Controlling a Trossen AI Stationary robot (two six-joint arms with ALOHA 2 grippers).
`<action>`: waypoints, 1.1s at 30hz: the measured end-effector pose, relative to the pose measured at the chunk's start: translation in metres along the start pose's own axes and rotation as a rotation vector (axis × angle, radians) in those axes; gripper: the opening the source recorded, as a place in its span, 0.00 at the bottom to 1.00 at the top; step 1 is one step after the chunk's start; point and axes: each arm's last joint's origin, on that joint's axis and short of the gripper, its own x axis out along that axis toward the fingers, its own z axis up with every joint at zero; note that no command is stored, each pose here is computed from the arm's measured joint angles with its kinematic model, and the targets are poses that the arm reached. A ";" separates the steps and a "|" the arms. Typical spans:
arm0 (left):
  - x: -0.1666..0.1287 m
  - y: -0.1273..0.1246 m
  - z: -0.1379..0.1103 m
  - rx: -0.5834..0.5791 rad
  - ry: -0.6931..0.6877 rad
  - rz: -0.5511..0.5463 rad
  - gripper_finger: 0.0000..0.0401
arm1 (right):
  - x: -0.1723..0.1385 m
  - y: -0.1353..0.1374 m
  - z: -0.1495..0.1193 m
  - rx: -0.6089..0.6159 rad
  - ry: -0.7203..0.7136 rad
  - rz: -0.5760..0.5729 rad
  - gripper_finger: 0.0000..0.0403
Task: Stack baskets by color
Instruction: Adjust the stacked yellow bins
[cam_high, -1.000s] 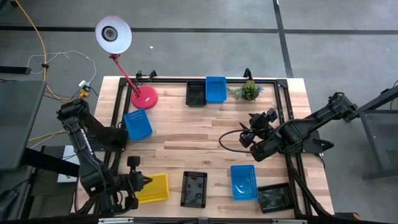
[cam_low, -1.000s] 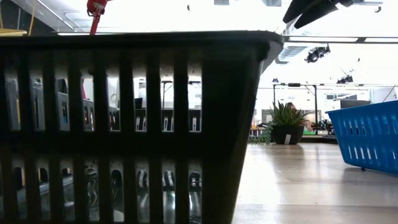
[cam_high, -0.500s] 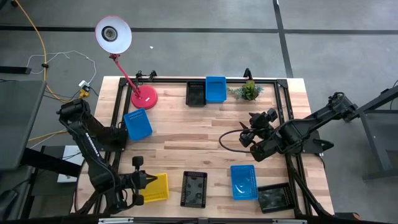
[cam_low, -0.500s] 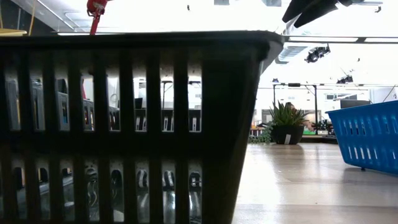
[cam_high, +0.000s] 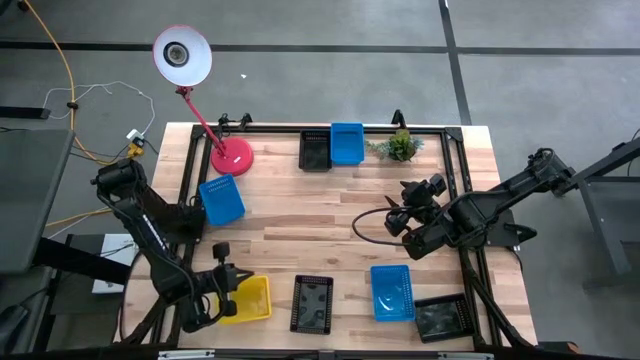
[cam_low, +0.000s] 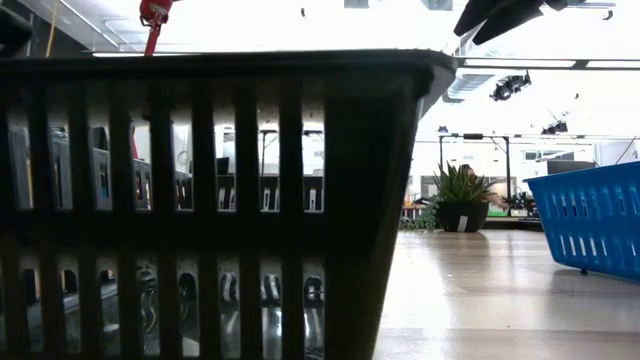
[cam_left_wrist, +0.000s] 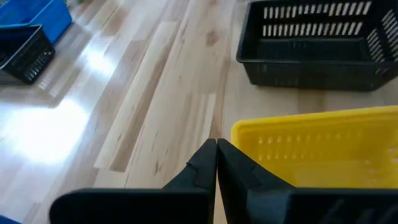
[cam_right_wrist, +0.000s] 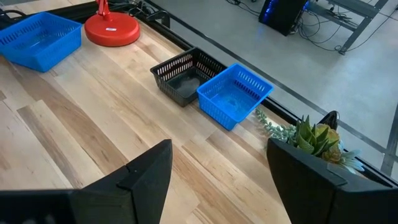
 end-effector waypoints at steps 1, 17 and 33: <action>-0.001 -0.001 0.001 0.008 0.000 -0.002 0.00 | 0.000 0.000 0.000 0.000 0.000 0.000 0.62; -0.011 -0.008 0.034 -0.088 0.241 -0.351 0.00 | -0.001 -0.005 -0.006 -0.033 0.118 0.009 0.62; -0.005 0.012 0.018 -0.188 0.687 -0.279 0.00 | 0.007 0.007 -0.013 -0.093 0.136 -0.025 0.62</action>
